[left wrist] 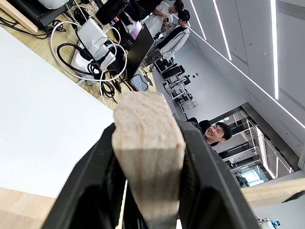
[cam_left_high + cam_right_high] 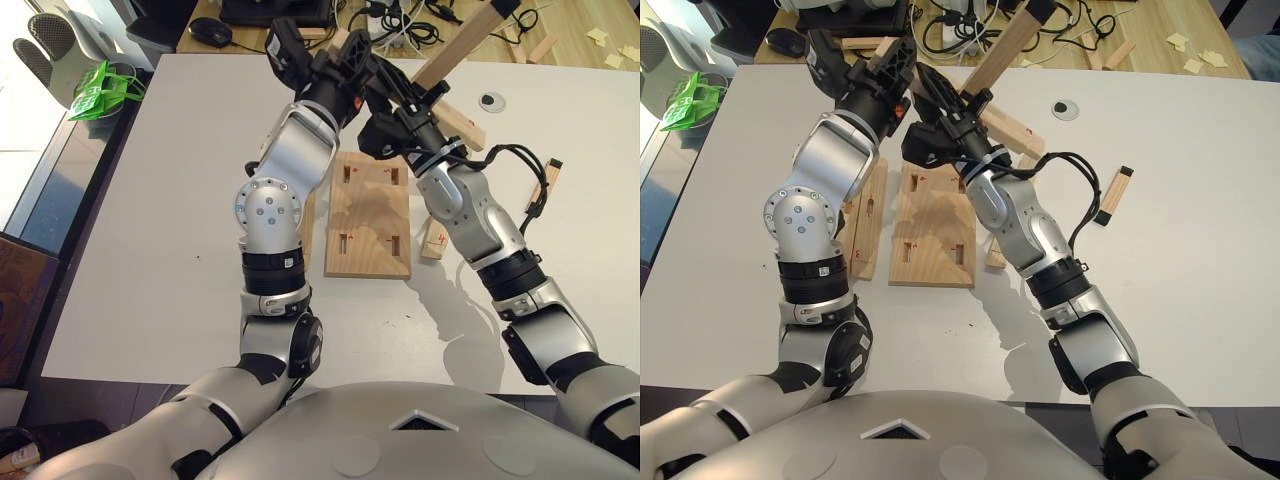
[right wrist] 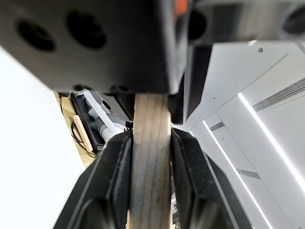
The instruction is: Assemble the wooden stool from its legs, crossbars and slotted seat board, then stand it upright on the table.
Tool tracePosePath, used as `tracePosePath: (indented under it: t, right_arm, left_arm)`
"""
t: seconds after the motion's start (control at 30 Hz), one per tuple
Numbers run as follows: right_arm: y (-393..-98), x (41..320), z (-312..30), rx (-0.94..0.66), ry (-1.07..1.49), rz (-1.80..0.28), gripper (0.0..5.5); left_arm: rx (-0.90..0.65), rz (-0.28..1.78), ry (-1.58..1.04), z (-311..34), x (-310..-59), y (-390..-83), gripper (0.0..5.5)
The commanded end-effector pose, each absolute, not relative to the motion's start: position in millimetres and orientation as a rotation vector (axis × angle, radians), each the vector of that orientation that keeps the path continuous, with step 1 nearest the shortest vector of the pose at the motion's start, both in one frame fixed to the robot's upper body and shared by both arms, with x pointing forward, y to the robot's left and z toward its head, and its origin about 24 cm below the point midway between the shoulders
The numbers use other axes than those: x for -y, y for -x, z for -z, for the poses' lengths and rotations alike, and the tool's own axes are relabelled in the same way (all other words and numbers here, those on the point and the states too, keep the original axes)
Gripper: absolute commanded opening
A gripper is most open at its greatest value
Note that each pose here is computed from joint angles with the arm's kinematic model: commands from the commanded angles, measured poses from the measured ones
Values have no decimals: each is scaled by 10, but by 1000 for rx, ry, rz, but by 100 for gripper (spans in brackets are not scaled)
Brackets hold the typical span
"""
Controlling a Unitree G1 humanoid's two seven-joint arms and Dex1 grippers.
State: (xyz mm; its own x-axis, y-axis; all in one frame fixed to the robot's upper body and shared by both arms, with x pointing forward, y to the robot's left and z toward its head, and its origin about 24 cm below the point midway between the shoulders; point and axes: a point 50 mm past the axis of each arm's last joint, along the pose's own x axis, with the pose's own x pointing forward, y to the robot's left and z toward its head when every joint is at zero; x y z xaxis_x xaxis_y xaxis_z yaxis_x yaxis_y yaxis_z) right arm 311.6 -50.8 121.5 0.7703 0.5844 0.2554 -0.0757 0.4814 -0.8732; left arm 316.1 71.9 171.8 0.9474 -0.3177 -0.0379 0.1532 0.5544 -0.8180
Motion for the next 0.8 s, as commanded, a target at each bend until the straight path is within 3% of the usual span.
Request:
tracePosePath:
  t: [0.03, 0.27, 0.37, 0.43, 0.53, 0.67, 0.8]
  right_arm:
    - [-3037, 439, -1116, 552, 984, -583, 173]
    - [-2891, 474, -1006, 503, 948, -753, 285]
    - [-2790, 556, -1002, 470, 906, -856, 336]
    - [-2727, 660, -1005, 412, 859, -921, 341]
    - [-2614, 856, -996, 264, 756, -1048, 286]
    - [-2374, 1133, -1024, -64, 423, -1277, 218]
    - [-2087, 1371, -1034, -377, 269, -1502, 150]
  left_arm:
    - [-134, 283, 1021, -1950, -604, -3205, 109]
    - [-120, 208, 997, -1909, -682, -3246, 102]
    - [-38, 184, 903, -1983, -777, -3290, 102]
    - [35, 180, 812, -2064, -843, -3315, 102]
    - [110, 171, 701, -2126, -934, -3329, 102]
    - [147, 171, 611, -2123, -1033, -3317, 102]
    - [153, 171, 591, -2114, -1084, -3318, 102]
